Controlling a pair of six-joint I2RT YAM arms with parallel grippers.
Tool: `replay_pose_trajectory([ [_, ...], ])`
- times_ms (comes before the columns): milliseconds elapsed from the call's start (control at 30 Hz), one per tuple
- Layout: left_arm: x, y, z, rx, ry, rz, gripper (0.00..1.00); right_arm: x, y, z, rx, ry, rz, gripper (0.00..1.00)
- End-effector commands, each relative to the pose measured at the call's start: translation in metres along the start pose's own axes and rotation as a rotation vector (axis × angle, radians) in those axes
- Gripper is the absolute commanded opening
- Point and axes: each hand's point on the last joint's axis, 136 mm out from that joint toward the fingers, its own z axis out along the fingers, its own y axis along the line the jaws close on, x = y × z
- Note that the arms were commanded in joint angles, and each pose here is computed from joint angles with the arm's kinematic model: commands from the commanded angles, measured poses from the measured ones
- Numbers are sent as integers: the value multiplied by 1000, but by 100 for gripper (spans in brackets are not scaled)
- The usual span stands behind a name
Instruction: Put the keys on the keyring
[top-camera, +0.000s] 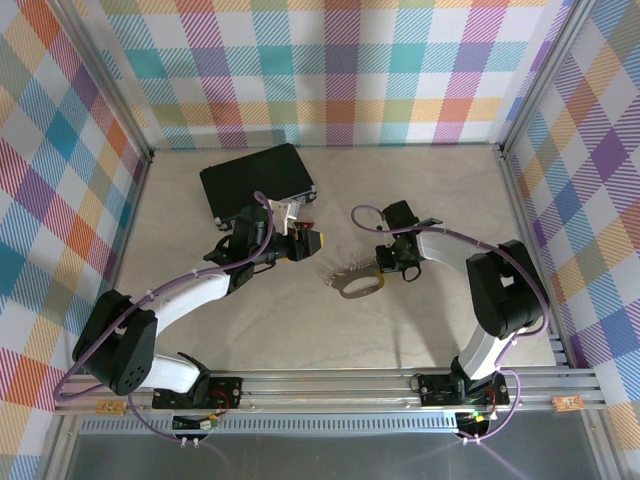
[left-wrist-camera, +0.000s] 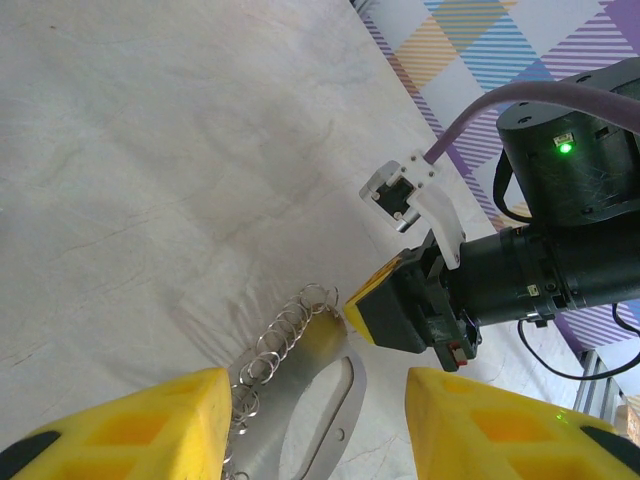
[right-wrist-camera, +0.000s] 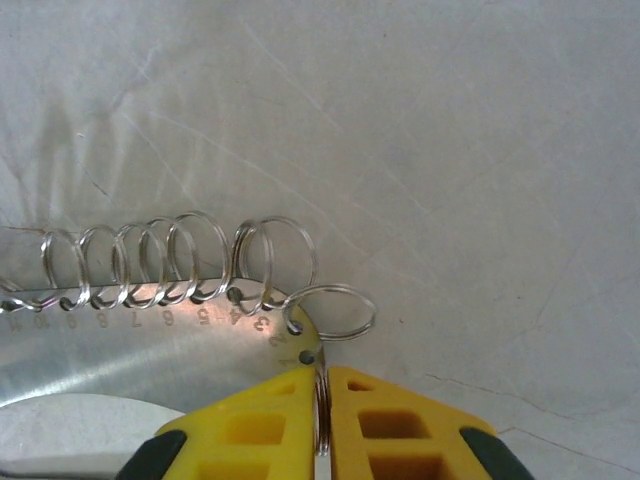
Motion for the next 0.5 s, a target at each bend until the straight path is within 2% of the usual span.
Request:
replay_pose_trajectory([
  [0,-4,-4,-8,2,-19,16,50,-2,-1,-3,1,10,-4,7],
  [300,-6,-7,-11,8,-28,18,49,-2,4,-14,-26,-30,-2,0],
  [467,-9,-13,-20,21,-41,30,49,-4,17,-34,-77,-98,-47,0],
])
